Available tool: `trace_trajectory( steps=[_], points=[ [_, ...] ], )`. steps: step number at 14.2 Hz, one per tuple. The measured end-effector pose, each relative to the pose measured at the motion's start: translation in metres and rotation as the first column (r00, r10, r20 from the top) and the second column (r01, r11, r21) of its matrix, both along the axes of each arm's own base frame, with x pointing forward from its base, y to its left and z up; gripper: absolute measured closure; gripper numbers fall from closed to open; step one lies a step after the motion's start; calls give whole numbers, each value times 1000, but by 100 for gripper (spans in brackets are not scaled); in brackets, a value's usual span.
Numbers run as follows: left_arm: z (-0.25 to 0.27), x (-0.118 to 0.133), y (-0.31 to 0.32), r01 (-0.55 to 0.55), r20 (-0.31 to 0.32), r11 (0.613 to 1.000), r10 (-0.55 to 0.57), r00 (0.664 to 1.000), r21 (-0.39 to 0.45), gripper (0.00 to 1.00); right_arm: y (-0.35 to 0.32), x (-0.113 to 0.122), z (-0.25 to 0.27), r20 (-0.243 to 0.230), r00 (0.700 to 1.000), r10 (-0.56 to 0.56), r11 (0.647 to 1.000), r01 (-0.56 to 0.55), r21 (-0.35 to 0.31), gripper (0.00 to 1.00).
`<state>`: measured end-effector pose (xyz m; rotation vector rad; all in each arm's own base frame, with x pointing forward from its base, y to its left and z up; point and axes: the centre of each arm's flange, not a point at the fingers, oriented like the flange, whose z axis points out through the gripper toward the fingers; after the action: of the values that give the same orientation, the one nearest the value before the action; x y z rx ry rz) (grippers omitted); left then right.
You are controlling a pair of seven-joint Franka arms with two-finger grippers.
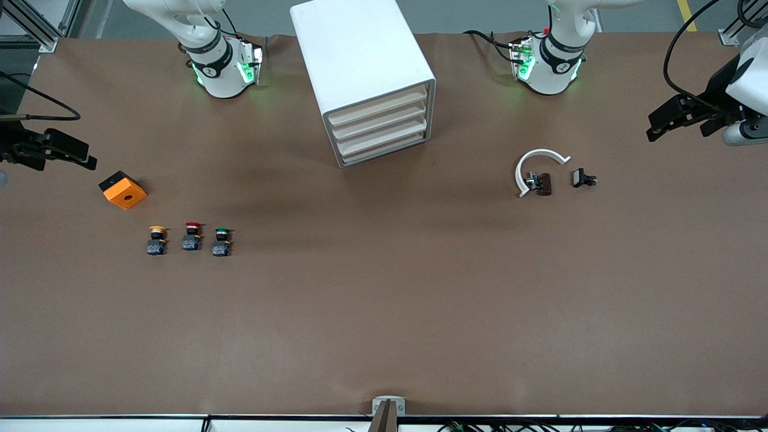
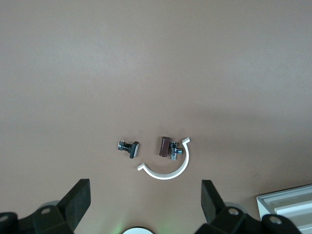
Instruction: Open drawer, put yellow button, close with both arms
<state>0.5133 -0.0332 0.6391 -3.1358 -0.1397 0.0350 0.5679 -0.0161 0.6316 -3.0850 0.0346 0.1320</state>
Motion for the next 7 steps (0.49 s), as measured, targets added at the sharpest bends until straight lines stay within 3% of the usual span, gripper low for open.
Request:
trace_trajectory(
  steps=[5,7],
  points=[
    [0,2,0,0,1,1000,0,1000,0,0,0,0,0,-1,1000,3,1000,-3,-14,0],
    [-6,14,0,0,-10,1000,0,1000,-2,0,2,0,0,-1,1000,7,1000,-7,-21,0]
  ],
)
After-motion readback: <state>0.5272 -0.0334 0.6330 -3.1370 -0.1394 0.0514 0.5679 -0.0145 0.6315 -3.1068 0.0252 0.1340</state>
